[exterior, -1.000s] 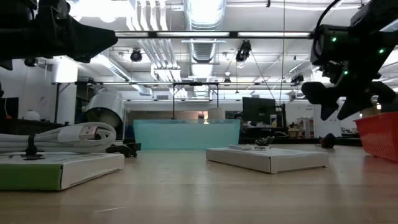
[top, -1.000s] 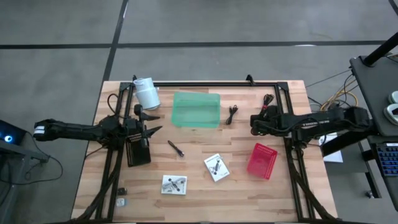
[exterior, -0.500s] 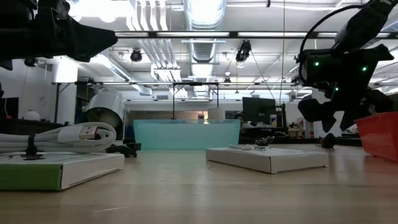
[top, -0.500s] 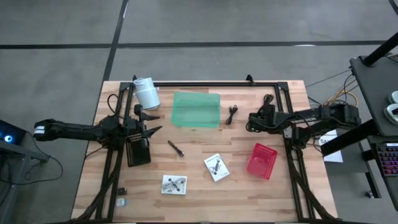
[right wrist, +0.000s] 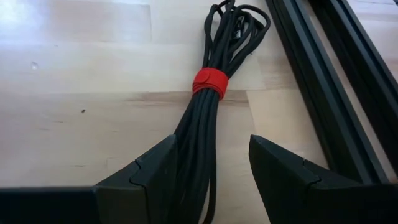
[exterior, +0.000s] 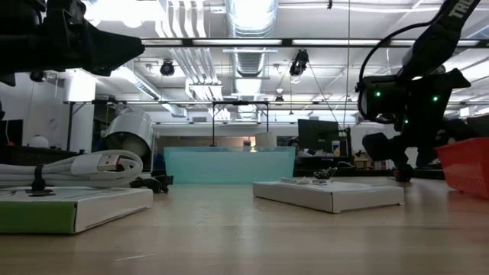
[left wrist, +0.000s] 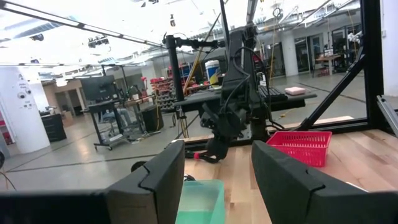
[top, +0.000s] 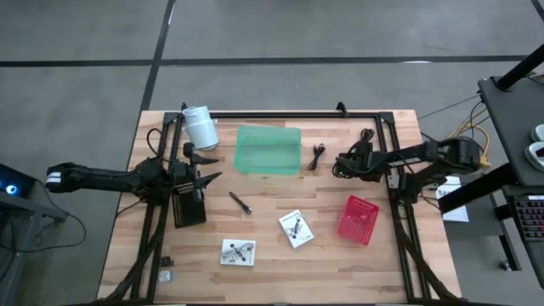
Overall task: Pick and place items into bin
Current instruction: Put the top right black charger cable into the green bin
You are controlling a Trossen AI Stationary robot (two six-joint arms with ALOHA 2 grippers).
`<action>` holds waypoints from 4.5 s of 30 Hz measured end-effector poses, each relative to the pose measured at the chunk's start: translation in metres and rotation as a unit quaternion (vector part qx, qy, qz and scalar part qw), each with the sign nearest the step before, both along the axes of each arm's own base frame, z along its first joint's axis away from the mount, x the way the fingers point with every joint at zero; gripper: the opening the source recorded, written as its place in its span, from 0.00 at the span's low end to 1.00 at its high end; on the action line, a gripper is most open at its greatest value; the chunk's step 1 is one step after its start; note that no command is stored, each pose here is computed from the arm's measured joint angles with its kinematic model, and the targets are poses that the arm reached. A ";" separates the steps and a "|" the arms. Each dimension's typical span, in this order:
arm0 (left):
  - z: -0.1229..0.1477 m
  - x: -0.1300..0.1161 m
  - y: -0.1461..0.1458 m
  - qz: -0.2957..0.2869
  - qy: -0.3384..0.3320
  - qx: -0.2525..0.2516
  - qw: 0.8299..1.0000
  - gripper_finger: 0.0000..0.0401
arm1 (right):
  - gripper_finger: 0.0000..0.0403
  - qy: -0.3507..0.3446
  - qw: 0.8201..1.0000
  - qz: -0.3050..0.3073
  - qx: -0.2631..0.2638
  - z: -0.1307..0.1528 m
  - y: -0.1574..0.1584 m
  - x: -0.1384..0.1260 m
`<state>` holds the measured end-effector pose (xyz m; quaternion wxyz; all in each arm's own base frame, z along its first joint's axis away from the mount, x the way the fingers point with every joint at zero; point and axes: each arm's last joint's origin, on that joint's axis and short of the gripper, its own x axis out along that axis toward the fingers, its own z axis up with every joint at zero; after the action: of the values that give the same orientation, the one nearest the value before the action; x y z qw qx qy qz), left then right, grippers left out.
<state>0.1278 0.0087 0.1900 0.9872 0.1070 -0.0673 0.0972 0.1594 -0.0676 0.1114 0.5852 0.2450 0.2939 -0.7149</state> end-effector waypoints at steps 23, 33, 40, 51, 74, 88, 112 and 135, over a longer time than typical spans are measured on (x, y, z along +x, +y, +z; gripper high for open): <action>0.000 0.000 0.000 0.000 0.000 0.000 1.000 0.43 | 0.15 -0.001 1.000 0.015 -0.001 -0.008 -0.003 0.008; 0.000 0.000 0.000 0.000 0.001 0.000 1.000 0.43 | 0.04 0.020 0.999 0.041 0.012 -0.007 -0.003 0.009; -0.001 0.000 0.000 0.000 0.001 0.000 1.000 0.43 | 0.04 0.014 0.996 0.085 0.021 0.008 -0.006 0.020; -0.001 0.000 0.000 0.000 0.001 0.000 1.000 0.43 | 0.03 0.003 0.977 0.212 0.026 0.054 -0.009 0.044; -0.001 0.000 0.000 0.000 0.001 0.000 1.000 0.43 | 0.03 0.007 0.931 0.365 -0.019 0.101 -0.005 0.072; -0.001 0.000 0.000 0.000 0.001 0.000 1.000 0.43 | 0.03 0.034 0.878 0.470 -0.086 0.113 -0.007 0.087; -0.001 0.000 0.000 0.000 0.001 0.000 1.000 0.43 | 0.03 0.071 0.695 0.686 -0.203 0.109 -0.020 0.128; -0.001 0.000 0.000 0.000 0.001 0.000 1.000 0.43 | 0.03 0.172 0.650 0.738 -0.055 0.084 -0.092 0.209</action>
<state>0.1278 0.0087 0.1895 0.9872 0.1074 -0.0663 0.0973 0.3686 -0.1599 0.1954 0.8710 -0.2128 0.4332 -0.0916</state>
